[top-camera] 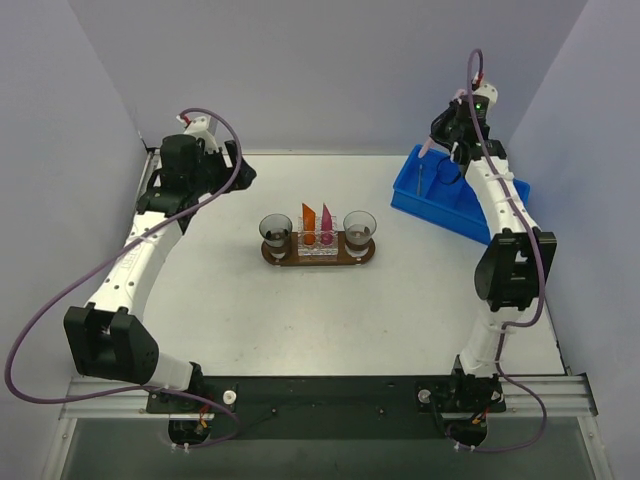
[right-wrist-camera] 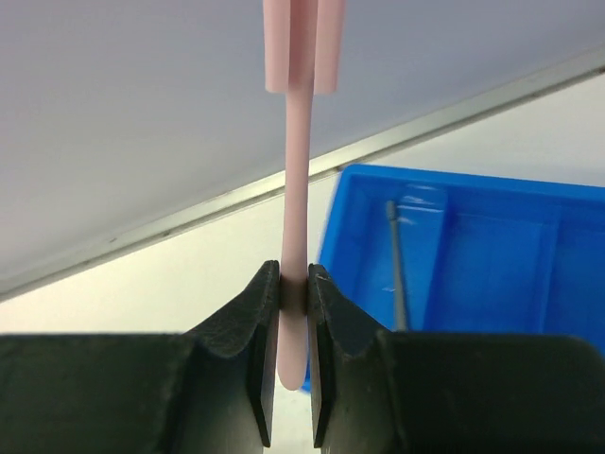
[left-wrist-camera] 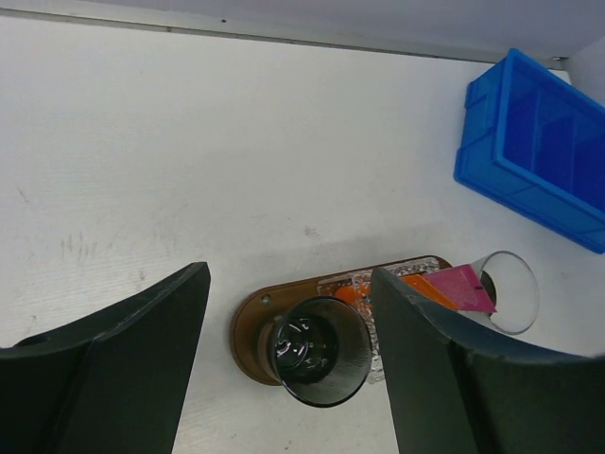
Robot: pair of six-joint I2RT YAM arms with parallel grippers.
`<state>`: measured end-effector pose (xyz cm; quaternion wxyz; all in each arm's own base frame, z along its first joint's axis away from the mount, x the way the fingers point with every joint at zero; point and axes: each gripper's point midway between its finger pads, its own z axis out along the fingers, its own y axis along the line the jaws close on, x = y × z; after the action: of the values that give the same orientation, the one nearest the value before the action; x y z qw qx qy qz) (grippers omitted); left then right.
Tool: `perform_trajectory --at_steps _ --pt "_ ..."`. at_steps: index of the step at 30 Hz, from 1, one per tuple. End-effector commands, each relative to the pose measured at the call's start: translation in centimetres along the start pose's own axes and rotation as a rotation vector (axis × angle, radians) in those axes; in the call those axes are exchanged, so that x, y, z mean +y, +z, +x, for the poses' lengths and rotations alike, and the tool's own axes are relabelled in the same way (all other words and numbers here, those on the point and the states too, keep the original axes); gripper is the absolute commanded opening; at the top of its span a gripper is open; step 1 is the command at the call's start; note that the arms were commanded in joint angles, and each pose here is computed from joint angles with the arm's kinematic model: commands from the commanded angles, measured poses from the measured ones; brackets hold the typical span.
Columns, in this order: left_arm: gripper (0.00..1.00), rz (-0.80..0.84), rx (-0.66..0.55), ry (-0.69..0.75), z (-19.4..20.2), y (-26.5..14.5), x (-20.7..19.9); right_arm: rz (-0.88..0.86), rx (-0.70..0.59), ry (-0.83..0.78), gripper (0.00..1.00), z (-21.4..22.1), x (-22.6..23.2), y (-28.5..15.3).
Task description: Prepare toiletry sets of a toothbrush and toothpaste on the tray
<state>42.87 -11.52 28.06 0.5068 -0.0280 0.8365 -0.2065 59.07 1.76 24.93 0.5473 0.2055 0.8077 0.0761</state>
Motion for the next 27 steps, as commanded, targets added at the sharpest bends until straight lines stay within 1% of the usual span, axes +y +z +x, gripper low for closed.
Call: perform_trajectory --at_steps 1,3,4,5,6,8,9,10,12,14,15,16,19,22,24,27 --pt "0.78 0.228 -0.098 0.011 -3.2 -1.4 -6.6 -0.331 -0.006 -0.010 0.00 -1.9 7.8 -6.3" --pt "0.78 0.284 -0.087 0.027 -2.7 -1.4 -8.9 -0.445 0.074 -0.038 0.00 0.6 10.6 -8.7" --pt "0.78 0.314 -0.081 0.036 -2.5 -1.5 -10.1 -0.504 0.074 -0.049 0.00 0.4 12.1 -10.8" --pt "0.78 0.374 -0.048 0.047 -1.4 -1.5 -12.4 -0.566 0.100 -0.061 0.00 1.5 14.0 -12.4" --pt "0.78 0.404 -0.037 0.044 -1.1 -1.7 -13.5 -0.639 0.158 -0.064 0.00 3.3 15.3 -13.9" --pt "0.78 0.504 0.005 0.022 0.3 -2.2 -16.5 -0.725 0.186 -0.052 0.00 4.0 17.2 -17.0" --pt "0.78 0.534 0.016 0.015 0.8 -2.4 -17.3 -0.773 0.235 -0.027 0.00 5.8 18.6 -18.4" --pt "0.78 0.557 0.025 0.003 1.2 -2.6 -18.0 -0.839 0.253 -0.022 0.00 6.0 19.8 -20.5" --pt "0.78 0.583 0.046 0.008 2.1 -2.9 -19.1 -0.912 0.299 -0.012 0.00 7.6 21.7 -23.4" --pt "0.78 0.571 0.069 0.011 2.8 -2.9 -18.9 -0.950 0.327 -0.012 0.00 8.6 22.8 -25.0" --pt "0.78 0.567 0.073 0.010 2.9 -3.0 -18.9 -0.972 0.319 -0.013 0.00 8.5 23.3 -25.9" --pt "0.78 0.557 0.081 0.012 3.1 -3.1 -18.7 -0.997 0.344 -0.004 0.00 9.4 24.2 -26.8" --pt "0.78 0.524 0.095 0.012 3.7 -3.2 -17.9 -1.058 0.340 0.017 0.00 9.0 25.8 -28.3" --pt "0.77 0.520 0.100 0.015 4.0 -3.5 -17.7 -1.090 0.333 0.005 0.00 9.0 26.7 -29.1" --pt "0.72 0.536 0.105 0.014 4.0 -3.6 -18.0 -1.091 0.322 -0.001 0.00 9.1 27.0 -29.2" --pt "0.50 0.567 0.122 0.014 4.2 -3.8 -18.5 -1.078 0.319 0.000 0.00 9.3 27.0 -29.1"
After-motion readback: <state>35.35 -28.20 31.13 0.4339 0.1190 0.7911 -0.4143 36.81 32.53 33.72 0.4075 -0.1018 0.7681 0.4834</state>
